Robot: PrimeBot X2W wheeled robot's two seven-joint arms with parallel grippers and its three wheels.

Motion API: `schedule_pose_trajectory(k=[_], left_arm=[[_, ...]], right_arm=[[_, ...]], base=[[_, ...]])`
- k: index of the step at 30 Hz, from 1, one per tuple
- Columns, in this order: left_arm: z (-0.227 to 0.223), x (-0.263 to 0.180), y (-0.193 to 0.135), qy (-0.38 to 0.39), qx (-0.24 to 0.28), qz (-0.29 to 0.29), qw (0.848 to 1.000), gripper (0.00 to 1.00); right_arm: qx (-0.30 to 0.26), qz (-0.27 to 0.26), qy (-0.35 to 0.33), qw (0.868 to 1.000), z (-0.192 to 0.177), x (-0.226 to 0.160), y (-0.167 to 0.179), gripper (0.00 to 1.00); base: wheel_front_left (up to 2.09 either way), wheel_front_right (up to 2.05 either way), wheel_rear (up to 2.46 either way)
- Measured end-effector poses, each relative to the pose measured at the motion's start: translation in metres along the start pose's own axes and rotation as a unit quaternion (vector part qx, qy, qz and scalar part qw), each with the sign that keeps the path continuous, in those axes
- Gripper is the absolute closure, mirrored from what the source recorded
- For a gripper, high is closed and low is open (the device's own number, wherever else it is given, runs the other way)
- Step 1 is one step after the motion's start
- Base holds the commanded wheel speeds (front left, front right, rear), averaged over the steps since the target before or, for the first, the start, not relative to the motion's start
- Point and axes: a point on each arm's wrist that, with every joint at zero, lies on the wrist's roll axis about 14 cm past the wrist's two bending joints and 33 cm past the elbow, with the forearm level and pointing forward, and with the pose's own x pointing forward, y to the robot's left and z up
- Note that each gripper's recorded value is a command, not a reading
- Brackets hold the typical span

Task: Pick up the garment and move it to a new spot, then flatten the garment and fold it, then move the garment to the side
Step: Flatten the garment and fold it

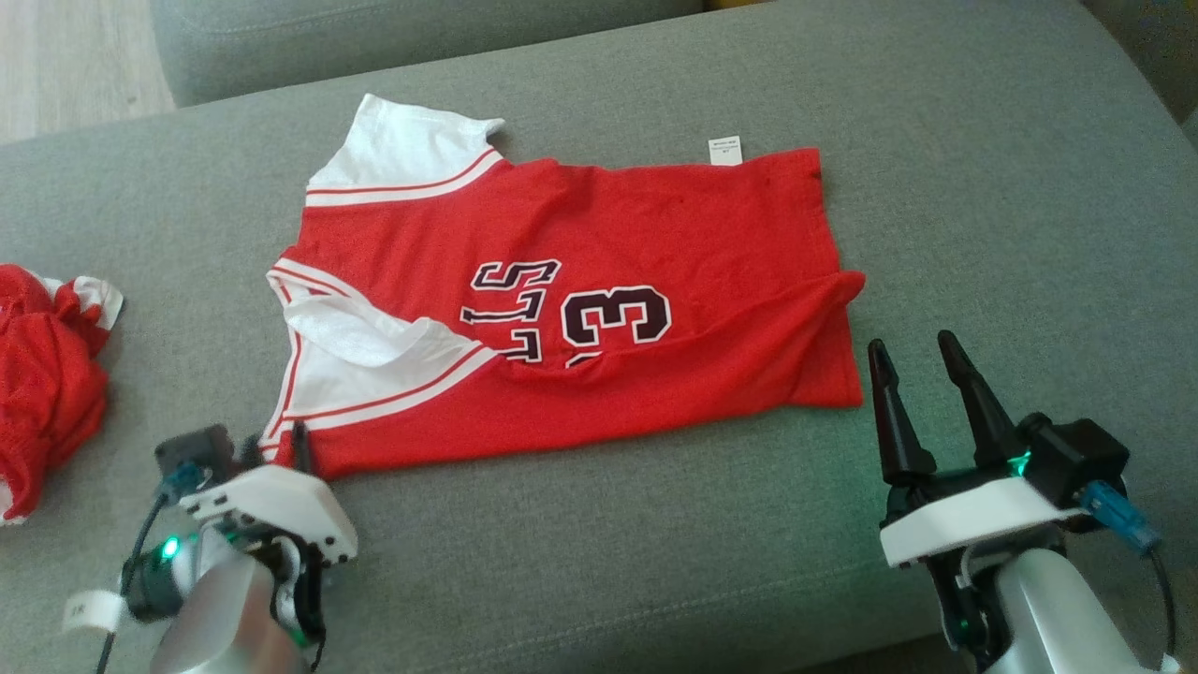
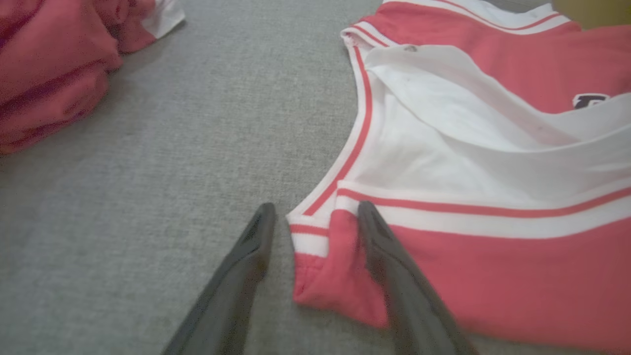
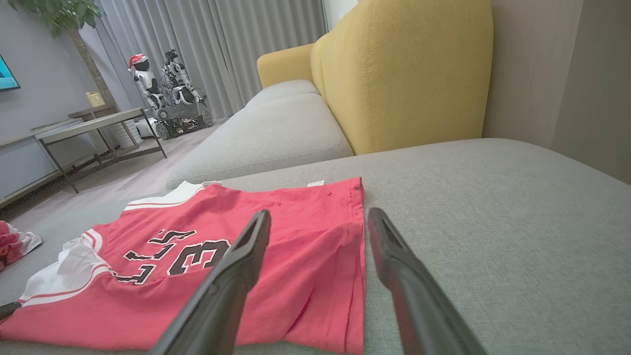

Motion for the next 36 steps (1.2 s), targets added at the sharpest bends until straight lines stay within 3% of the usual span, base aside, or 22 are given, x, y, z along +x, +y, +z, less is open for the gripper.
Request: schedule_pose_trajectory(k=[6, 13, 27, 28, 29, 30, 36], left_arm=[[0.007, 0.000, -0.005, -0.015, -0.015, -0.017, 1.000, 1.00], [0.042, -0.008, -0.006, -0.083, -0.042, -0.031, 0.995, 1.00], [0.055, -0.032, -0.003, -0.128, -0.053, -0.040, 0.989, 1.00], [0.054, -0.032, -0.003, -0.128, -0.053, -0.040, 0.990, 1.00], [0.053, -0.032, -0.003, -0.127, -0.052, -0.040, 0.990, 1.00], [0.053, -0.032, -0.003, -0.126, -0.050, -0.041, 0.990, 1.00], [0.046, -0.034, -0.002, -0.116, -0.047, -0.038, 0.991, 1.00]], right_arm=[[0.013, -0.009, 0.061, 0.998, -0.030, 0.000, -0.001, 0.00], [0.078, -0.039, 0.153, 0.984, -0.076, 0.004, -0.008, 0.00], [0.162, -0.062, 0.211, 0.962, -0.109, 0.033, -0.001, 0.00], [0.162, -0.058, 0.213, 0.962, -0.109, 0.036, 0.002, 0.10], [0.164, -0.053, 0.216, 0.961, -0.109, 0.039, 0.005, 0.75], [0.164, -0.049, 0.217, 0.961, -0.108, 0.042, 0.008, 1.00], [0.151, -0.041, 0.226, 0.961, -0.111, 0.041, 0.012, 1.00]], base=[[0.00, 0.00, 0.00], [0.00, 0.00, 0.00], [0.00, 0.00, 0.00], [0.00, 0.00, 0.00], [0.00, 0.00, 0.00], [0.00, 0.00, 0.00], [0.00, 0.00, 0.00]])
